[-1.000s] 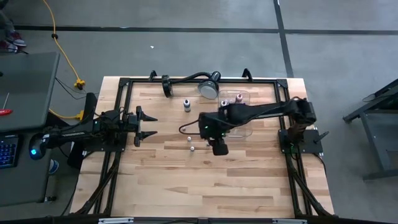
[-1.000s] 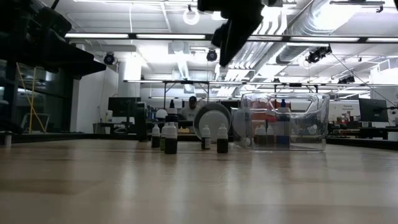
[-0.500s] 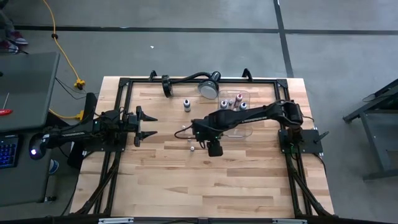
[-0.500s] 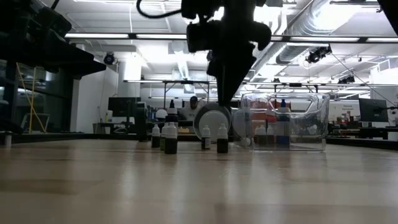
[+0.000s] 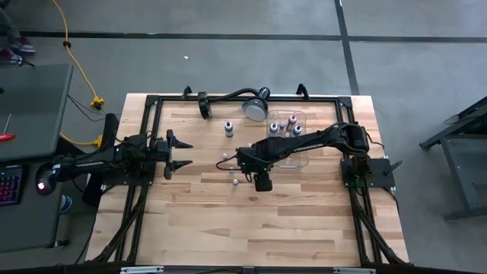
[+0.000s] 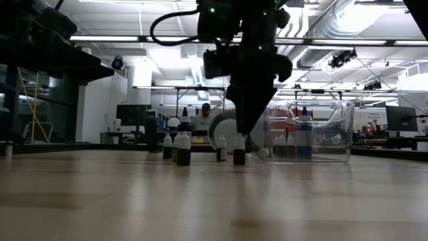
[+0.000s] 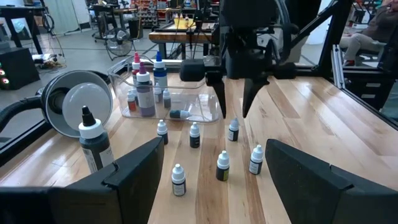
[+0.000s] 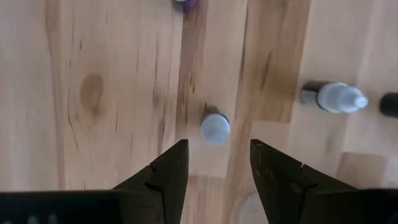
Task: Pick & Place food coloring
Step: Put the small black food coloring bottle into the transparent bin
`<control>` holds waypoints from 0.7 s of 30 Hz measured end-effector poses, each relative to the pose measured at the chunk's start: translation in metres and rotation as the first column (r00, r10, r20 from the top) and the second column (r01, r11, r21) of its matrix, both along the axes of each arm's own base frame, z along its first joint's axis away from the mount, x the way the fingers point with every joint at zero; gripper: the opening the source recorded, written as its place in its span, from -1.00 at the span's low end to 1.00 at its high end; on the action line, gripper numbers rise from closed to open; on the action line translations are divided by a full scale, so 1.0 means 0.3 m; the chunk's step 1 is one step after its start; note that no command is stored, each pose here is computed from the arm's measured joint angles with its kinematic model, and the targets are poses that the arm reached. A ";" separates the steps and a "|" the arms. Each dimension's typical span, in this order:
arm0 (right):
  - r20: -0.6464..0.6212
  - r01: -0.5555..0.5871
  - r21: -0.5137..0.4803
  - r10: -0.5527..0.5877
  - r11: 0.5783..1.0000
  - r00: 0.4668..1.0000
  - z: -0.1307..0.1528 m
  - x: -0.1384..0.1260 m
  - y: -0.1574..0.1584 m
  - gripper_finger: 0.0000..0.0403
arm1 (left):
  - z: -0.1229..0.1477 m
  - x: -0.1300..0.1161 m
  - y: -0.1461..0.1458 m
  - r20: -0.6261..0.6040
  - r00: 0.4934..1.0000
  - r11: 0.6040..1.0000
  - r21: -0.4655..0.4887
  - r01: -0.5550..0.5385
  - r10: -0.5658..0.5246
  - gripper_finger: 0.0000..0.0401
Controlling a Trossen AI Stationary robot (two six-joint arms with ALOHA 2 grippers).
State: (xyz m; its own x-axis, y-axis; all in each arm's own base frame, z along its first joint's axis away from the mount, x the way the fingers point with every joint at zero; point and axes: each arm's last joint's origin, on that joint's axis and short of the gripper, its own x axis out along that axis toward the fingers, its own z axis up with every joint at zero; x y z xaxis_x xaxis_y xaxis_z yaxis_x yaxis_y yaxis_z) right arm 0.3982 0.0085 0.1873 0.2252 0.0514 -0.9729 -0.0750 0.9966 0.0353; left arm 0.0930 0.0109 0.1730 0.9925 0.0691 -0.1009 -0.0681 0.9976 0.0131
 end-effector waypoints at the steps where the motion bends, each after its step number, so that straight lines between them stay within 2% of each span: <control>1: -0.002 0.004 0.003 -0.004 1.000 1.000 -0.008 -0.003 0.002 -0.20 | 0.000 0.000 0.000 0.000 1.000 1.000 0.000 0.000 0.000 0.39; 21: 0.042 0.016 0.022 -0.017 1.000 0.999 -0.028 0.009 0.005 -0.20 | 0.000 0.000 0.000 0.000 1.000 1.000 0.000 0.000 0.000 0.39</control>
